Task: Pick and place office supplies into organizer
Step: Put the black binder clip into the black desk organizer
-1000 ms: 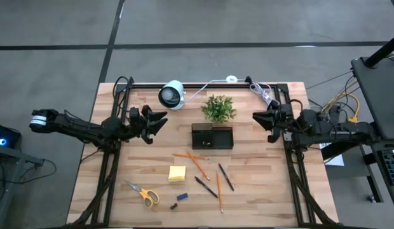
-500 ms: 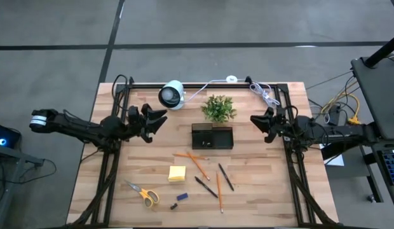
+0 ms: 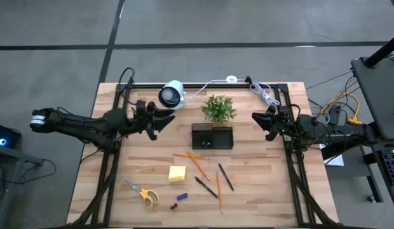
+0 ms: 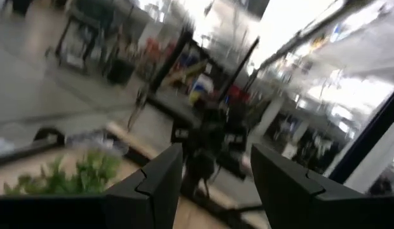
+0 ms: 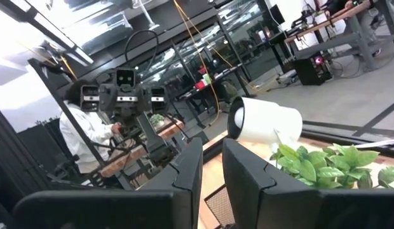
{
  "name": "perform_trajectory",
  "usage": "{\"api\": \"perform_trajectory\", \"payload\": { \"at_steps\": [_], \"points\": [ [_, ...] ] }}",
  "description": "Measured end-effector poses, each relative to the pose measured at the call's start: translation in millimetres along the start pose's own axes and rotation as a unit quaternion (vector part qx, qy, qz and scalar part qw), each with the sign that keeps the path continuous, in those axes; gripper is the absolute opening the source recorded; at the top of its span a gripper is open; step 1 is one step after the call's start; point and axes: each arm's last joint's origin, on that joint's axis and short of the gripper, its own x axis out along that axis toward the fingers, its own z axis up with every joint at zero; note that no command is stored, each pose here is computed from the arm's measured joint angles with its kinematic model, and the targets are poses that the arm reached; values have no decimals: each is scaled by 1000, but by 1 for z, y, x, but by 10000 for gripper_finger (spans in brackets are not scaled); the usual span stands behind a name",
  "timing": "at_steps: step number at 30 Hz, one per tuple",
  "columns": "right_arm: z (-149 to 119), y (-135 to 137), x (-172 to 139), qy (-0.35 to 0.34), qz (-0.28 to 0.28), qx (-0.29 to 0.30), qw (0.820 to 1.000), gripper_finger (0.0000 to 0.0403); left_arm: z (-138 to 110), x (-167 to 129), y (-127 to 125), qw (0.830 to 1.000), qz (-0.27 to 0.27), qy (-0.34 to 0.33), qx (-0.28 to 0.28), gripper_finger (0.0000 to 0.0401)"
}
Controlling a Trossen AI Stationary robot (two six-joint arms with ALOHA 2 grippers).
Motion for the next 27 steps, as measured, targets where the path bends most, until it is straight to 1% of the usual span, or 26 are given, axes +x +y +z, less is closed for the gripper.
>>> {"api": "perform_trajectory", "payload": {
  "at_steps": [2, 4, 9, 12, 14, 18, 21, 25, 27],
  "points": [
    [1, 0, 0, -1, 1, 0, 1000, 52, 5, 5, -5, 1000, 3, 22, -6, 171],
    [1, 1, 0, -1, 1, 1, 1000, 52, 11, 8, -10, 1000, 0, 30, -7, 171],
    [1, 1, 0, -2, 1, 1, 1000, 52, 23, 14, -19, 999, -9, 17, -42, 171],
    [2, 1, 0, -3, 2, 3, 1000, 52, 25, 16, -22, 997, -24, 21, -64, 171],
    [2, 1, 0, -3, 2, 3, 1000, 52, 24, 18, -23, 995, -34, 32, -84, 171],
    [2, 1, 0, -3, 2, 3, 1000, 52, 18, 21, -23, 986, -53, 63, -142, 171],
    [2, 1, 0, -3, 2, 3, 1000, 52, 10, 25, -23, 979, -56, 87, -177, 171],
    [1, 1, 0, -2, 2, 0, 1000, 52, -1, 31, -24, 973, -49, 110, -195, 171],
    [1, 1, 0, 0, 1, -11, 1000, 52, -6, 35, -26, 972, -47, 120, -197, 171]
  ]
}}
